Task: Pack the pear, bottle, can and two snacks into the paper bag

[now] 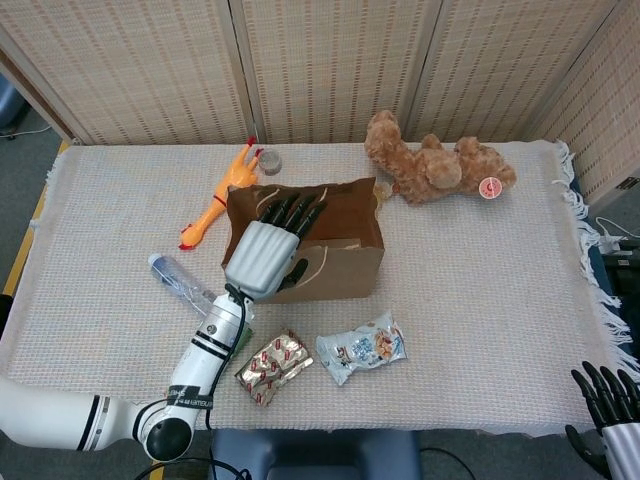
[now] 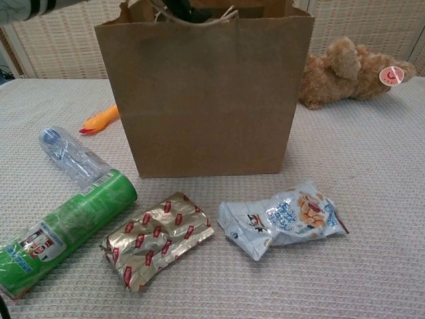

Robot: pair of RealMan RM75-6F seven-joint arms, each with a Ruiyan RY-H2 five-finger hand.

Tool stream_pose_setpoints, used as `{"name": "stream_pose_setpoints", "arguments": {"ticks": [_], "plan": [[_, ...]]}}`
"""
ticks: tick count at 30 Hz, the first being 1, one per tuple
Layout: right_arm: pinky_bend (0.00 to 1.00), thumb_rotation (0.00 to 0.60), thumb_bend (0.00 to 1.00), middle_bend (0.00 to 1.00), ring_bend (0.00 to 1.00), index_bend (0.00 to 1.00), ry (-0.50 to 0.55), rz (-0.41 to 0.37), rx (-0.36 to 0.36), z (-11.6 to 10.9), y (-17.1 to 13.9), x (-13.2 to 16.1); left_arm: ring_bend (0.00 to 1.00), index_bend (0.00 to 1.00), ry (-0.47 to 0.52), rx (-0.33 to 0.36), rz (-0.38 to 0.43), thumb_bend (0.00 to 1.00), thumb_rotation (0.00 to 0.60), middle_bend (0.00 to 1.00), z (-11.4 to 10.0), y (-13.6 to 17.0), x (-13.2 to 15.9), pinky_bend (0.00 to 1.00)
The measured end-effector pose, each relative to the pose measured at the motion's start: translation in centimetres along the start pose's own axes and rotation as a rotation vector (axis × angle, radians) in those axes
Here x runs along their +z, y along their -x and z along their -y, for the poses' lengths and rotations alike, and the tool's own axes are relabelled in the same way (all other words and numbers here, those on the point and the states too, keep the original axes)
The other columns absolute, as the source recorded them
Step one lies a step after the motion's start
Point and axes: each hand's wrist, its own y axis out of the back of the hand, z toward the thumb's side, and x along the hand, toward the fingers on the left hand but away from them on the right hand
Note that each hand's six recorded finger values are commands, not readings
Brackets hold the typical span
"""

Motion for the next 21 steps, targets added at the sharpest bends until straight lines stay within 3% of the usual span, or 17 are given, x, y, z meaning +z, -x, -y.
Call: {"name": "stream_pose_setpoints", "arguments": {"ticks": [8,15,18,21], "plan": [[0.0,0.6,0.23,0.0,0.0,0.0,-0.001,0.0,0.0,0.0,0.0,0.0,0.0,0.0,-0.024,0.063,-0.007,0.4,0.6,0.0,-2.2,1.4,-1.4,0.13],[0.0,0.6,0.23,0.0,0.0,0.0,-0.003,0.002,-0.001,0.0,-0.1,0.0,0.0,0.02,-0.071,0.11,-0.139,0.41,0.6,0.0,-4.6,4.6,-6.8,0.14],[0.0,0.6,0.23,0.0,0.0,0.0,-0.007,0.001,-0.002,0.0,-0.2,0.0,0.0,0.04,-0.065,0.107,-0.169,0.41,0.6,0.0,-4.8,5.3,-8.0,0.14],[0.0,0.6,0.23,0.0,0.0,0.0,-0.013,-0.004,-0.003,0.0,-0.1,0.1,0.0,0.06,-0.061,0.103,-0.251,0.42,0.6,0.0,-5.1,7.1,-11.3,0.15]]}}
